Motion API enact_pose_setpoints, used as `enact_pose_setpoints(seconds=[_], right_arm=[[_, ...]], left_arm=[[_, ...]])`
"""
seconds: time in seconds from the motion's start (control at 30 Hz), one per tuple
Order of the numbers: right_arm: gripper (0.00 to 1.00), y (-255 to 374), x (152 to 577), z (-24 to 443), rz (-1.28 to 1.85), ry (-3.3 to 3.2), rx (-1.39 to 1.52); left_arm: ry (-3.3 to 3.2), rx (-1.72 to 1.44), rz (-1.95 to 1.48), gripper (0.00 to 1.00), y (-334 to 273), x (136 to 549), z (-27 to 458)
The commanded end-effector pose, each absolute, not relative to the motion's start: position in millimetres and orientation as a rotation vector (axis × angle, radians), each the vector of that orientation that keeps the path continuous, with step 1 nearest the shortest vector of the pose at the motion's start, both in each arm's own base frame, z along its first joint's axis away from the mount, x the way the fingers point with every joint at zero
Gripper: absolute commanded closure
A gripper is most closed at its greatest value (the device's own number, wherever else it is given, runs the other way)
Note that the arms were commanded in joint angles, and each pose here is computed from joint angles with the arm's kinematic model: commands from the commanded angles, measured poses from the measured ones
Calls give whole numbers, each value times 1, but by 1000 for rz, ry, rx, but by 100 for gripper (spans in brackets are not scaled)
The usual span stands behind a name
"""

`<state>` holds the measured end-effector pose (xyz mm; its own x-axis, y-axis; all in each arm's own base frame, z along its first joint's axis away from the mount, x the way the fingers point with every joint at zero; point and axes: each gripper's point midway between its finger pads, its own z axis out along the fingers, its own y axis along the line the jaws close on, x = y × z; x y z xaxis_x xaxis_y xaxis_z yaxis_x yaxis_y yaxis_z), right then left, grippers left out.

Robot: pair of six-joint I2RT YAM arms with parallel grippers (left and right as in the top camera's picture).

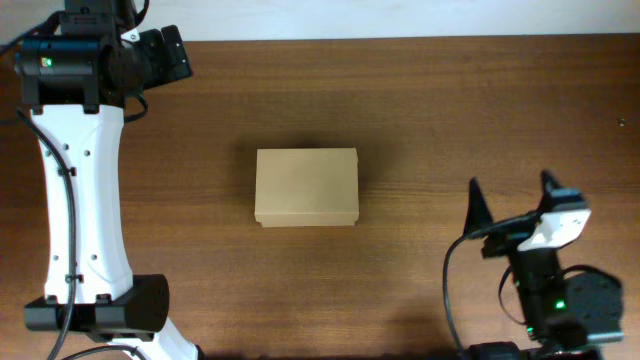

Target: Pack container

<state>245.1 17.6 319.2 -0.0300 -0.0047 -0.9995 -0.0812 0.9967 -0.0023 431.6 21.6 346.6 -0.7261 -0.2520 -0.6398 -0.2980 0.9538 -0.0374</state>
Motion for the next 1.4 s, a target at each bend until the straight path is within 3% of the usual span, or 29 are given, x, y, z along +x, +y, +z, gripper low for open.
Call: enact_pose_setpoints(seconds=[0.0, 0.27, 0.7, 0.97, 1.37], right_arm=[[1, 9, 241, 283, 42, 1618, -39], [1, -6, 237, 222, -14, 1627, 17], [1, -7, 233, 212, -21, 1584, 22], [1, -7, 241, 155, -19, 1700, 24], [1, -7, 242, 154, -19, 1693, 24]], left_arm=[[2384, -391, 97, 0, 25, 428, 358], [2384, -391, 97, 0, 25, 428, 358], [2384, -391, 97, 0, 25, 428, 358], [2384, -391, 97, 0, 25, 428, 358], [2384, -391, 97, 0, 25, 428, 358]])
